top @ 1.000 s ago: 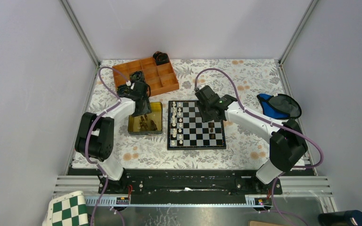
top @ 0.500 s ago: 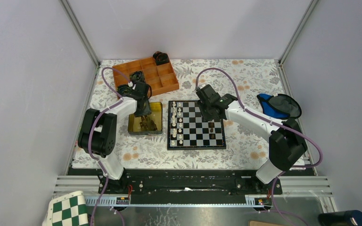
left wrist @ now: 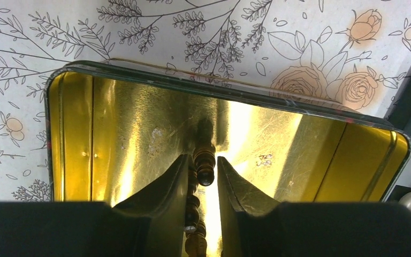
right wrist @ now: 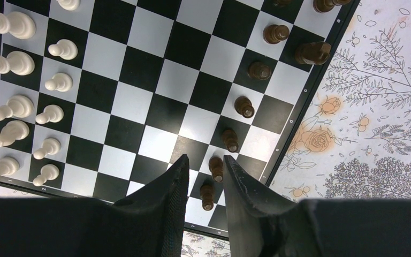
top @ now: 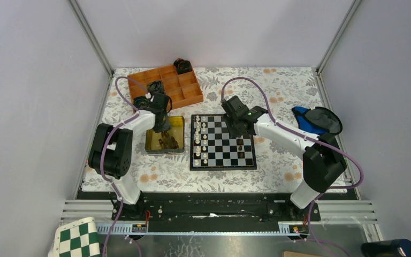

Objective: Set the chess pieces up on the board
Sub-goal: Pick up the chess piece from the storage box.

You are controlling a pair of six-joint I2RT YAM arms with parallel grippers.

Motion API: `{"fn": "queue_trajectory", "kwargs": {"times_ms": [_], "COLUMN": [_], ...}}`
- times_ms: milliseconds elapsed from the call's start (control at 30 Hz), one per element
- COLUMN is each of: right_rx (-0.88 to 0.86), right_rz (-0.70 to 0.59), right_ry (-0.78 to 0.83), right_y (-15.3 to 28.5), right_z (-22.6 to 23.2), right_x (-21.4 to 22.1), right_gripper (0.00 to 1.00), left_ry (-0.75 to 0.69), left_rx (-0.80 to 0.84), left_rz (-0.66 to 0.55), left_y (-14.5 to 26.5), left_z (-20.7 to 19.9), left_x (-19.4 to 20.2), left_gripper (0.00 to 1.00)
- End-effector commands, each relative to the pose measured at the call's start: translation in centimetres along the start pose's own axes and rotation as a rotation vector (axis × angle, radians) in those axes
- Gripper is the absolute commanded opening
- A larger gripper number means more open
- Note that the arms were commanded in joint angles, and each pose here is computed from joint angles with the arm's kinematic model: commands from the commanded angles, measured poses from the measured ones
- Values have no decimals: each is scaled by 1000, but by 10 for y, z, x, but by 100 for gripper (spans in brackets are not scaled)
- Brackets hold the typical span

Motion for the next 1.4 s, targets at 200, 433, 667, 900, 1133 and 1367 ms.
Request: {"fn": "queue_trajectory", "kwargs": {"times_ms": [200, 433, 667, 900, 1133, 1367], "right_rx": [-8, -8, -8, -6, -5, 1], "right_rz": [-59, -59, -59, -62, -68, -70], "right_ry": [-17, -18, -16, -14, -14, -13], "right_y": [5, 6, 6, 6, 7, 7], "right_z": [-1, -2, -2, -2, -2, -3], "right_x": [-18, -15, -15, -16, -17, -18], "right_gripper": [35, 35, 35, 35, 35, 35], "left_ry": [9, 14, 25, 36, 48, 70], "left_rx": [17, 8, -1, -3, -6, -12], "left_rz": [-37, -47, -61, -75, -91, -109], "left_y": [-2, 0, 3, 7, 10, 13], "left_z": [-2, 0, 4, 7, 8, 11], "left_x": [-12, -13, -18, -23, -29, -36], "left_gripper": [23, 19, 19, 19, 19, 19]}}
Point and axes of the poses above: each gripper's point midway between its finger pads, its own y axis back along the fingers, its own z axis along the line the jaws close on, x = y × z, the point moved 4 cm from there along y, back along the fingers, and after that the axes turned 7 degrees about y, right-handed, at the moved point
